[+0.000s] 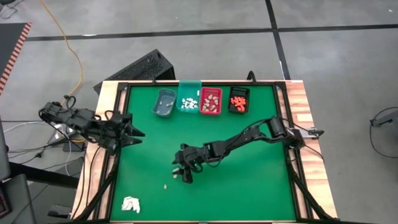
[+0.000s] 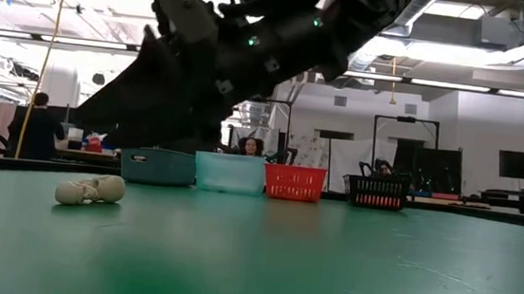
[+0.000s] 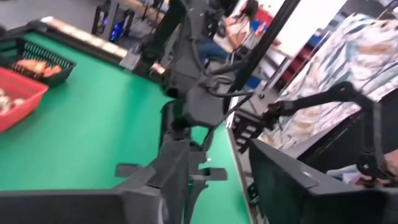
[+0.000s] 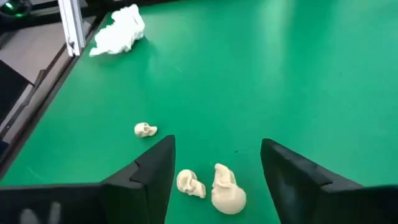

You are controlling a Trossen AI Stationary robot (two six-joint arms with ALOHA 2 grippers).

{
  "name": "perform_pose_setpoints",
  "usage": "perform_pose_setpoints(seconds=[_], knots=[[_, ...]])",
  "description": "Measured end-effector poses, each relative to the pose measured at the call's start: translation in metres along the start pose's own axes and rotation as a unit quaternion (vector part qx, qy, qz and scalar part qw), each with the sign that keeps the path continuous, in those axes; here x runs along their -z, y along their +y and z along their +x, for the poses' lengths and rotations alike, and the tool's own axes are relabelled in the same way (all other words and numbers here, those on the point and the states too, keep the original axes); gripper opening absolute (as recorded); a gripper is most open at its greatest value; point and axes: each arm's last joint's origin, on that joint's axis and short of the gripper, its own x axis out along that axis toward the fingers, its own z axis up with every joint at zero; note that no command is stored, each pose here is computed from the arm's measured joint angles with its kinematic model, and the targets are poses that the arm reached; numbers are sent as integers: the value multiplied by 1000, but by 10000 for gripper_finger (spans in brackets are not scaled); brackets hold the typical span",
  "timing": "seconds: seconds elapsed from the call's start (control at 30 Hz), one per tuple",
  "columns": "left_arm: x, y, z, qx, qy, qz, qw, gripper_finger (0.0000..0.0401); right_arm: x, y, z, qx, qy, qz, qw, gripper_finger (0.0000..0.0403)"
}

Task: Sort Halloween decoration
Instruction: Put the white skull toy into the red bin

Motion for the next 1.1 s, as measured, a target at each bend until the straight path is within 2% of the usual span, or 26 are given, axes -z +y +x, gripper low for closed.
perform_pose_setpoints(seconds=[0.2,0.3,0.47,0.57,0.9,1.1], knots=[[8,5,0,-32,35,-14,999,190,18,-3,18,13,18,-1,1000,229],[9,6,0,-36,42,-18,998,194,27,-6,28,18,27,2,999,223],[10,6,0,-34,46,-27,998,194,32,-8,34,24,28,49,998,216],[10,5,0,-29,49,-27,998,194,35,-9,34,41,38,48,997,203],[10,6,0,-30,52,-27,998,194,43,-9,32,94,73,36,992,88],[13,7,-1,-37,64,-24,997,194,32,-6,31,87,64,43,993,21]])
